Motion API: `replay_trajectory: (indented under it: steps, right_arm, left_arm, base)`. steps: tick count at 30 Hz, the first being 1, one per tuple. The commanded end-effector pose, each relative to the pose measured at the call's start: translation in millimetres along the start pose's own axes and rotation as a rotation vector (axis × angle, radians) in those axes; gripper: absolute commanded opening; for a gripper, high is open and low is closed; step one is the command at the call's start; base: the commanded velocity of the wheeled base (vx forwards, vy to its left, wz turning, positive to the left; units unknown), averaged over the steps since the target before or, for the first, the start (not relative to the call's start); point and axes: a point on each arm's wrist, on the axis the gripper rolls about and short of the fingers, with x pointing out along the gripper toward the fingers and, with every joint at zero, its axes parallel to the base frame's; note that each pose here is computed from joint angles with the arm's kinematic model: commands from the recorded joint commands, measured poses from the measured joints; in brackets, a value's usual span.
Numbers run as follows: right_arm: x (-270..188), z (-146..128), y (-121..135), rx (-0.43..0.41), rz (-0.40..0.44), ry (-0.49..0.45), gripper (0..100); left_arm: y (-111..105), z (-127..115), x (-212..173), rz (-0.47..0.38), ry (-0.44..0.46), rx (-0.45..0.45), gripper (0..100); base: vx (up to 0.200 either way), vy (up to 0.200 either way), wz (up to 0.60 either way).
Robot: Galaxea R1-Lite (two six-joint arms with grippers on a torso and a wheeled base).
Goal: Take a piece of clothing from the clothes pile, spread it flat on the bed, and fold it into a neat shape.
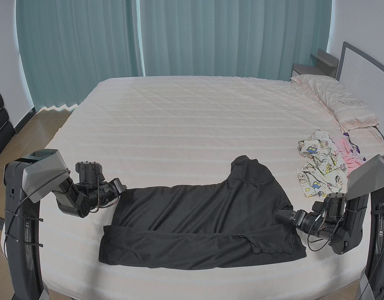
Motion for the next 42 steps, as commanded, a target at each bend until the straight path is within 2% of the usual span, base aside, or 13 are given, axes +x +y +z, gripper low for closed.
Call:
replay_trajectory:
  steps: [1,4,8,9,13,16,18,22,27,28,32,38,42]
  right_arm:
    - [1,4,3,-0.009,0.014,-0.023,100]
    - [0,19,11,-0.024,0.038,-0.085,100]
    - [3,23,17,-0.043,0.059,-0.107,100]
    - [9,27,23,-0.060,0.077,-0.131,100]
    - [34,45,38,-0.100,0.102,-0.209,100]
    - [44,53,47,-0.103,0.104,-0.198,100]
    - [56,69,56,-0.101,0.093,-0.181,100]
    - [78,80,58,-0.096,0.057,-0.161,100]
    - [98,83,49,-0.175,0.036,-0.157,100]
    - [109,84,44,-0.254,0.027,-0.157,100]
    - [125,87,36,-0.349,-0.002,-0.134,100]
    - [147,98,38,-0.382,0.006,-0.155,100]
    - [157,96,36,-0.382,-0.001,-0.146,100]
  left_arm:
    - [-3,2,0,-0.007,-0.031,0.012,0]
    - [-7,6,-5,-0.016,-0.082,0.015,0]
    - [-6,13,-6,0.016,-0.152,0.016,0]
    - [-3,17,-8,0.033,-0.197,0.014,0]
    - [-1,20,-7,0.024,-0.249,0.018,0]
    - [-1,20,-7,0.025,-0.251,0.018,0]
    - [0,20,-7,0.025,-0.250,0.016,0]
    - [3,13,-9,0.035,-0.227,0.009,0]
    - [3,11,-11,0.033,-0.219,0.007,0]
    - [5,8,-12,0.040,-0.209,0.005,0]
    - [6,5,-14,0.047,-0.199,0.003,0]
    - [7,2,-16,0.046,-0.197,0.003,0]
    - [8,0,-18,0.044,-0.201,0.004,0]
  base:
    - [0.000,0.000,0.00]
    - [0.000,0.000,0.00]
    - [0.000,0.000,0.00]
    - [0.000,0.000,0.00]
    - [0.000,0.000,0.00]
    - [0.000,0.000,0.00]
    - [0.000,0.000,0.00]
    - [0.000,0.000,0.00]
    - [0.000,0.000,0.00]
    - [0.000,0.000,0.00]
    - [0.000,0.000,0.00]
    - [0.000,0.000,0.00]
    - [0.000,0.000,0.00]
